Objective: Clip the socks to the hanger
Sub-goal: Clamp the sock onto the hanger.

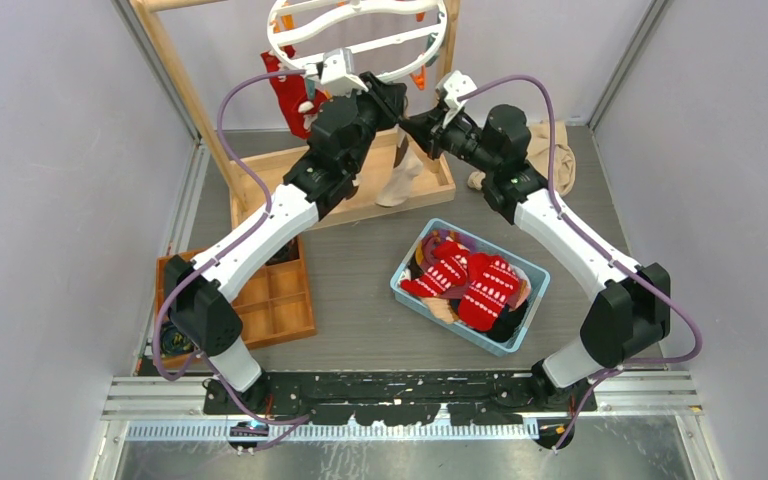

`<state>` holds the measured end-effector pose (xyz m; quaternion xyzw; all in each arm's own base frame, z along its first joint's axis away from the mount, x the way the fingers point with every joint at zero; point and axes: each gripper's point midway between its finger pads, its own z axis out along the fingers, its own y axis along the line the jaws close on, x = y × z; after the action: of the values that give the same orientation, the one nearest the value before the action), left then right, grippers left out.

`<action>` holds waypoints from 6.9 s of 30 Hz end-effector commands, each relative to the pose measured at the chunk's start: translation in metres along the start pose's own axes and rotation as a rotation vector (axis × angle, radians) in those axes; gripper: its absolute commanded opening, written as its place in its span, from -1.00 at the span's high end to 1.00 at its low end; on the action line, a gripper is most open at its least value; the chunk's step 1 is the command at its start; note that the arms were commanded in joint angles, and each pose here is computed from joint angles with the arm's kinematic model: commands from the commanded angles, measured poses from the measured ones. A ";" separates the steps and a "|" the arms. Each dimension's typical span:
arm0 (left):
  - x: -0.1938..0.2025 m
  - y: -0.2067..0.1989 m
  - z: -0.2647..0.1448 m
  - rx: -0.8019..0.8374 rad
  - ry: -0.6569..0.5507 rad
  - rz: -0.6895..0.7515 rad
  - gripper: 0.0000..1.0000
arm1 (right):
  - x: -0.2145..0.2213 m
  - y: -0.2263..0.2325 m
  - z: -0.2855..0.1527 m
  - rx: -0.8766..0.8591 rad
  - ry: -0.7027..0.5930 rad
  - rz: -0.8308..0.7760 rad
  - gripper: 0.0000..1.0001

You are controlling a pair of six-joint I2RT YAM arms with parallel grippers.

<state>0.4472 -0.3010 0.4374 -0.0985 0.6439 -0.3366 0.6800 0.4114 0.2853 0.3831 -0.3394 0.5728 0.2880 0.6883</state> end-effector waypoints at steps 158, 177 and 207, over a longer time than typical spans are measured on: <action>-0.015 0.015 -0.011 -0.159 0.072 -0.012 0.97 | -0.035 -0.002 -0.001 0.132 0.045 -0.313 0.99; -0.011 0.019 -0.012 -0.184 0.087 -0.027 0.99 | -0.038 0.005 0.007 0.139 0.023 -0.329 0.99; -0.005 0.024 -0.014 -0.218 0.110 -0.055 0.99 | -0.043 0.002 0.005 0.193 0.019 -0.403 0.99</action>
<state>0.4407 -0.2819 0.4087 -0.1529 0.7230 -0.2838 0.6110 0.4134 0.2913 0.3865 -0.4073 0.5631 0.0795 0.7146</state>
